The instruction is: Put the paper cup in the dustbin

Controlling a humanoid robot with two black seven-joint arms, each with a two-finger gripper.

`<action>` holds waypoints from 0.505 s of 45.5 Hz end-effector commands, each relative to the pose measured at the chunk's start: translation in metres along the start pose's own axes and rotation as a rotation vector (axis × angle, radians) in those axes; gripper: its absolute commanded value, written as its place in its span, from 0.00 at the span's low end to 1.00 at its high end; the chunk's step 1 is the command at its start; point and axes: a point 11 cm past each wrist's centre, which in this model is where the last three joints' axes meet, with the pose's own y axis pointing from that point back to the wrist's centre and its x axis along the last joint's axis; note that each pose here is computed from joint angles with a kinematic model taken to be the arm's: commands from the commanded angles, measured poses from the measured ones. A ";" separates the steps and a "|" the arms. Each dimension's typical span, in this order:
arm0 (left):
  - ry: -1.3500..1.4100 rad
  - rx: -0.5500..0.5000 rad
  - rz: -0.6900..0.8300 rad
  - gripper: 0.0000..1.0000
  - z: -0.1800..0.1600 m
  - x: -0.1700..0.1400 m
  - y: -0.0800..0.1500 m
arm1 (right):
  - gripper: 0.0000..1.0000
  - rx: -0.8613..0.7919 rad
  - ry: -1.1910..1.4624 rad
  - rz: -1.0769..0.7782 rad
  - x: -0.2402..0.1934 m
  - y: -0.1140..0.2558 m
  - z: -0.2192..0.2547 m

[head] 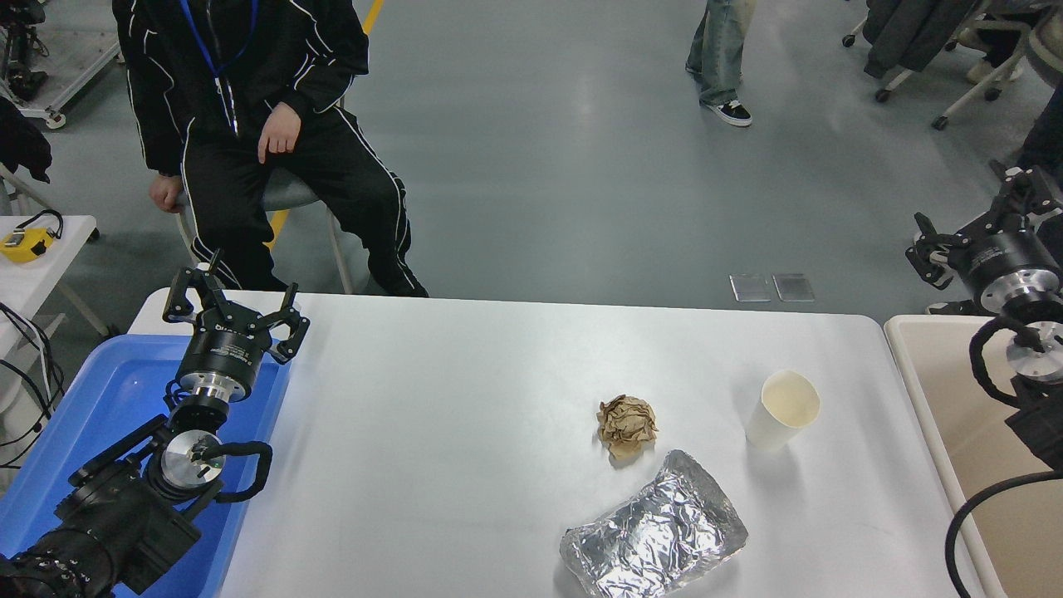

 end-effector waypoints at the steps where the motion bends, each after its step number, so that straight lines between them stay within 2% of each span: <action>1: -0.001 0.001 -0.001 1.00 0.000 0.000 0.000 | 0.99 -0.138 0.374 -0.099 -0.010 -0.003 0.002; 10: 0.000 0.000 0.000 1.00 0.000 0.000 0.000 | 0.99 -0.332 0.991 -0.289 -0.040 -0.012 0.002; 17: 0.000 0.000 0.000 1.00 0.000 0.000 0.000 | 0.99 -0.317 1.292 -0.383 -0.071 -0.026 -0.032; 23: 0.000 0.000 0.000 1.00 0.000 0.000 0.000 | 0.99 -0.316 1.482 -0.533 -0.101 -0.028 -0.036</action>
